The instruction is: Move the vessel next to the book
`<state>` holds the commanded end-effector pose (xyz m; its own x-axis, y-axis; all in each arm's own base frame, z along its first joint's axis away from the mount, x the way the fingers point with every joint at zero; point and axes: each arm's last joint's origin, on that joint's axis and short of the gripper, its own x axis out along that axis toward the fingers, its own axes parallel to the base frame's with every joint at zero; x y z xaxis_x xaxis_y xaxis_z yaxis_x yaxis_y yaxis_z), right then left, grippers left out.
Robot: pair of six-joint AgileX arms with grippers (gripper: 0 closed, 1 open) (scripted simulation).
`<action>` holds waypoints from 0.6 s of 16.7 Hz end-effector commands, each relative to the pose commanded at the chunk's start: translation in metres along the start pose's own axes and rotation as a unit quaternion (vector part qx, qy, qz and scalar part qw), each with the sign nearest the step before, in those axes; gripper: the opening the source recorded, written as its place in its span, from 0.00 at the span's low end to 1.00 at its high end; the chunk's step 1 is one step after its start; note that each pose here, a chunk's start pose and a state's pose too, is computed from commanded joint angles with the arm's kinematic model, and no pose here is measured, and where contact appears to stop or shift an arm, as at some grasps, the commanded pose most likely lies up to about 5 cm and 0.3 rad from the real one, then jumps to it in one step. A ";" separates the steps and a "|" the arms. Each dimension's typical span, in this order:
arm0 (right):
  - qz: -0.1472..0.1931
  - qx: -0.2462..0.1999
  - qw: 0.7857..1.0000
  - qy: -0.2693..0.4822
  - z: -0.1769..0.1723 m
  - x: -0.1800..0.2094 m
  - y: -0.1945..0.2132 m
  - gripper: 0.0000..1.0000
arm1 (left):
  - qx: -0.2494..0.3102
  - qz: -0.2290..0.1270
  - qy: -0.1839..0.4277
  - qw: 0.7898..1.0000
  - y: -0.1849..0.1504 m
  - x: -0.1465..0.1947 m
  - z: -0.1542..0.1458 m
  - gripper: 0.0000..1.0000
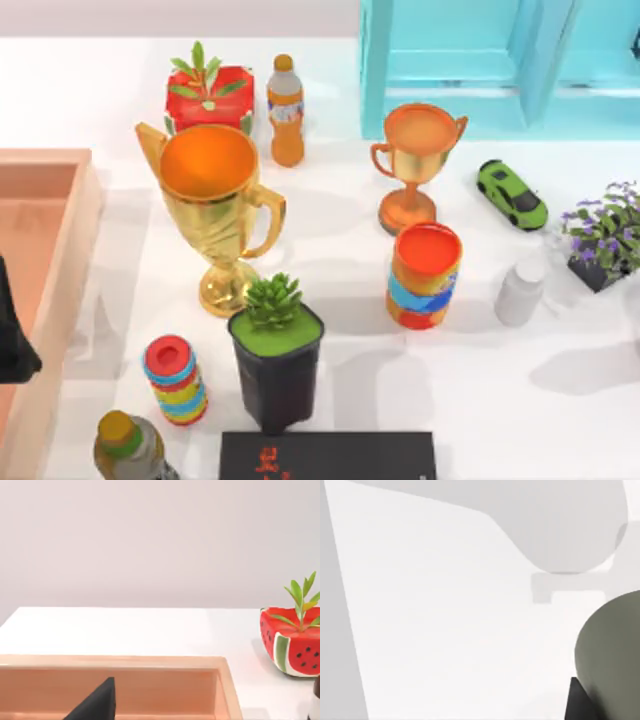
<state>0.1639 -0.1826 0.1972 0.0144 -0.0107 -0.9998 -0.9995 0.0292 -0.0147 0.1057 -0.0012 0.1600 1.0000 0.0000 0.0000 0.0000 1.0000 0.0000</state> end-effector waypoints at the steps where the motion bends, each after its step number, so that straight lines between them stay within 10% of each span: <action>1: -0.007 0.007 1.000 0.005 0.002 -0.007 -0.008 0.00 | 0.000 0.000 0.000 1.000 0.000 0.000 0.000 1.00; 10: -0.099 0.181 0.978 -0.022 0.093 -0.084 -0.101 0.00 | 0.000 0.000 0.000 1.000 0.000 0.000 0.000 1.00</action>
<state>0.2667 -0.0914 0.2820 0.2148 -0.0099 -0.9766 -0.9013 0.3831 -0.2021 0.1057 -0.0012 0.1600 1.0000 0.0000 0.0000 0.0000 1.0000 0.0000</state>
